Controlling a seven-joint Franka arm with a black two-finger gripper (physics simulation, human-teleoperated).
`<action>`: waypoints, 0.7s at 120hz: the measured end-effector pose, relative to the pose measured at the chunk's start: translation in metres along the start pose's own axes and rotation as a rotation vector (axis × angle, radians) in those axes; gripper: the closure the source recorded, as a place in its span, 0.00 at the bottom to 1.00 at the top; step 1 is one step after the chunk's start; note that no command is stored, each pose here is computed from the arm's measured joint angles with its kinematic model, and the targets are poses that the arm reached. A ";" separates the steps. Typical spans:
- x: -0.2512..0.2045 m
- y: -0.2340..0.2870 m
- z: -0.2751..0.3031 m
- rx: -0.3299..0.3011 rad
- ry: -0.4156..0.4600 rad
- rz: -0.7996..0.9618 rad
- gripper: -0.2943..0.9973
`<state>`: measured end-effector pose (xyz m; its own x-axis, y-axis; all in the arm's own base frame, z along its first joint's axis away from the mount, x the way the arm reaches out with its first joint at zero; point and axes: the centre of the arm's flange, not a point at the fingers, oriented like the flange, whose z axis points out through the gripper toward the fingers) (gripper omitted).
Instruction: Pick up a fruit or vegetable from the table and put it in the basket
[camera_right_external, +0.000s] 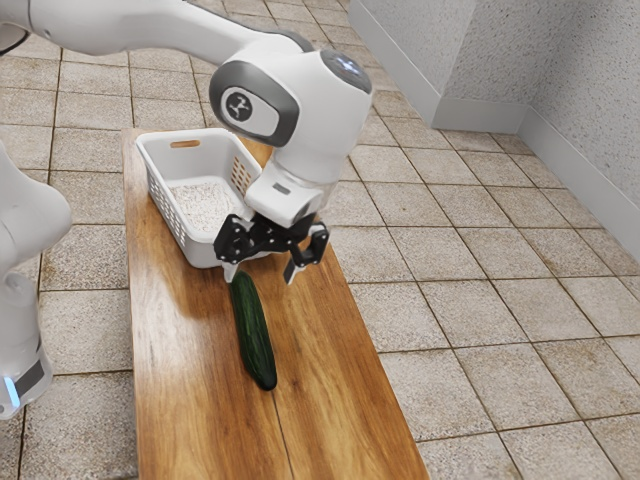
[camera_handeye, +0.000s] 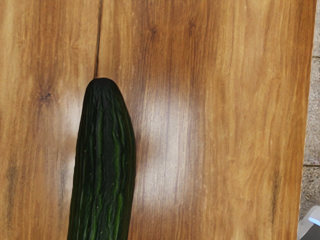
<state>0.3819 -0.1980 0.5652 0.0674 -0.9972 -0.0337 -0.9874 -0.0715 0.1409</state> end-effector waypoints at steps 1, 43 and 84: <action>0.001 0.001 0.000 0.000 0.000 0.001 0.23; -0.021 0.008 0.040 -0.065 0.060 -0.102 0.23; -0.025 0.019 0.056 -0.080 0.092 -0.145 0.23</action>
<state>0.3538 -0.1732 0.5133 0.2242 -0.9741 0.0307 -0.9522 -0.2123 0.2197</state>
